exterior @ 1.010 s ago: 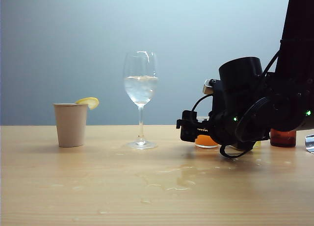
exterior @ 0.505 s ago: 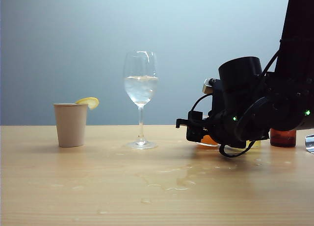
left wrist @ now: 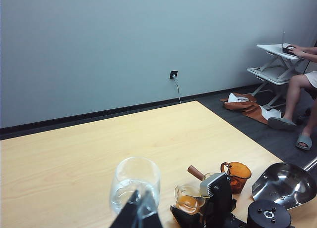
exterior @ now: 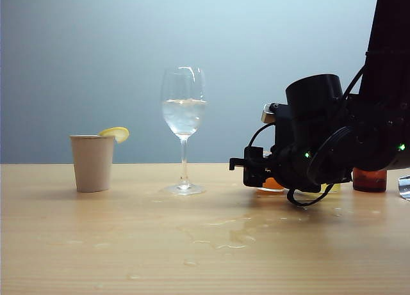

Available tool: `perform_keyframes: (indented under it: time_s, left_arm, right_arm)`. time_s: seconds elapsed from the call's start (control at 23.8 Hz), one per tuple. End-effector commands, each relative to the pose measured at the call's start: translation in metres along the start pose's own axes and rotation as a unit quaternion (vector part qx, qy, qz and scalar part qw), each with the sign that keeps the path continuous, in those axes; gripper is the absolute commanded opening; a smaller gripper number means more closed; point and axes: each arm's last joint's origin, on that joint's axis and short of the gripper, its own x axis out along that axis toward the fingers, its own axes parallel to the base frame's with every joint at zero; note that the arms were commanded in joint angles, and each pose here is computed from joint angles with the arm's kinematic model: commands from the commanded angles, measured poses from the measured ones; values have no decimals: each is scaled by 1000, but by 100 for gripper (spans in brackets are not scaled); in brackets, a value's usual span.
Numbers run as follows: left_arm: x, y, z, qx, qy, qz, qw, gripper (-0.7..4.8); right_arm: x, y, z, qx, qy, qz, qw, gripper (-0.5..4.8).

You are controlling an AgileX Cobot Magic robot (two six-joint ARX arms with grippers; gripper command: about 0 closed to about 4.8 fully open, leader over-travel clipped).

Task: Pick up the second measuring cup from the left, pour the orange juice inside into the goblet, and finally put the measuring cup back in its original place.

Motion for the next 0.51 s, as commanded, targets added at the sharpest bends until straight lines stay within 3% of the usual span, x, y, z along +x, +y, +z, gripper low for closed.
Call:
perform_keyframes:
  time_s: [0.04,0.51]
  left_arm:
    - [-1,-1,3,1,-11,-4,1000,-6]
    - [-1,-1,3,1,-10,-4,1000,-6]
  right_arm:
    - [-1,3,3,4,-13,20,1000,274]
    - [-9,7,32,-3,-27,25,999,279]
